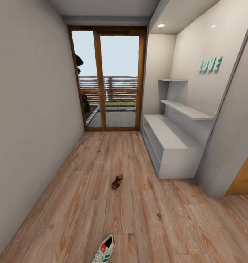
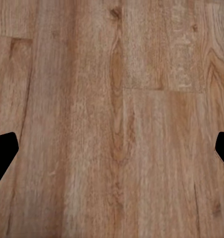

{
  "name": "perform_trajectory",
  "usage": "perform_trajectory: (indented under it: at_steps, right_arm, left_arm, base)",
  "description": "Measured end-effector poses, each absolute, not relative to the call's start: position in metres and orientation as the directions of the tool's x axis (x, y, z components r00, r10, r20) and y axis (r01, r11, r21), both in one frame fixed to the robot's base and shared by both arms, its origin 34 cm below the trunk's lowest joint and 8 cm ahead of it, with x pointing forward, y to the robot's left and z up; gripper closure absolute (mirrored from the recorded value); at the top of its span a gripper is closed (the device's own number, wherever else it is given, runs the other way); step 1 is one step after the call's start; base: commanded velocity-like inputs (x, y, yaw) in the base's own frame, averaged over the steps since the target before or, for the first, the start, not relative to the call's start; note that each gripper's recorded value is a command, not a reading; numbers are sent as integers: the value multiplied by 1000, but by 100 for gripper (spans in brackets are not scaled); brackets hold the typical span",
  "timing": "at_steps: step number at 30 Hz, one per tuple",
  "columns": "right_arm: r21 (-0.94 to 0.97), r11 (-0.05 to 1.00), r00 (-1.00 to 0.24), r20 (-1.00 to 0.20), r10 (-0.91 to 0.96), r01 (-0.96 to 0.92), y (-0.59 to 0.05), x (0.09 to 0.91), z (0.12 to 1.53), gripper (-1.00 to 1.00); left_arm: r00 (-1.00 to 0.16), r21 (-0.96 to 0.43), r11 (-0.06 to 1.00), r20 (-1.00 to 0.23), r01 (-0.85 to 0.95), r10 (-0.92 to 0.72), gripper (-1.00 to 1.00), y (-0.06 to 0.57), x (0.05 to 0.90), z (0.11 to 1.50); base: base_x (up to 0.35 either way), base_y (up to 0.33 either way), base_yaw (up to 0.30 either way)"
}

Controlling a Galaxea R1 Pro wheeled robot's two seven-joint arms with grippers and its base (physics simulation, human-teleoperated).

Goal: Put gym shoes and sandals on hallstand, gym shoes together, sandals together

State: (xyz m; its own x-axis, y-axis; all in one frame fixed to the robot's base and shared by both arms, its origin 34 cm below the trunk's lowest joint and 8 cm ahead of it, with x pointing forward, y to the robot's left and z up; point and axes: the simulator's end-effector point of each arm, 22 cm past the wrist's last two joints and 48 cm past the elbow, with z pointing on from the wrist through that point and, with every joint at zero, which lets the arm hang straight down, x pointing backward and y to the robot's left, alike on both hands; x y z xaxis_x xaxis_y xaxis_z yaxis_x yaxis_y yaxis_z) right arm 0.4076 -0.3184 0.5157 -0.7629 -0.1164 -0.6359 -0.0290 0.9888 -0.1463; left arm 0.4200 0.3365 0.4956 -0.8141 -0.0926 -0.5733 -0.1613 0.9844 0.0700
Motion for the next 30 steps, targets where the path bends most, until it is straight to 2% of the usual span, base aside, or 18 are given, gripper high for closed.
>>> perform_trajectory:
  at_steps: [30]
  right_arm:
    - [-146,989,-763,-636,-117,-30,-318,408,516,-100]
  left_arm:
    - [-814,70,984,-573,-163,-94,-100,337,420,496]
  base:
    - [272,-170,1]
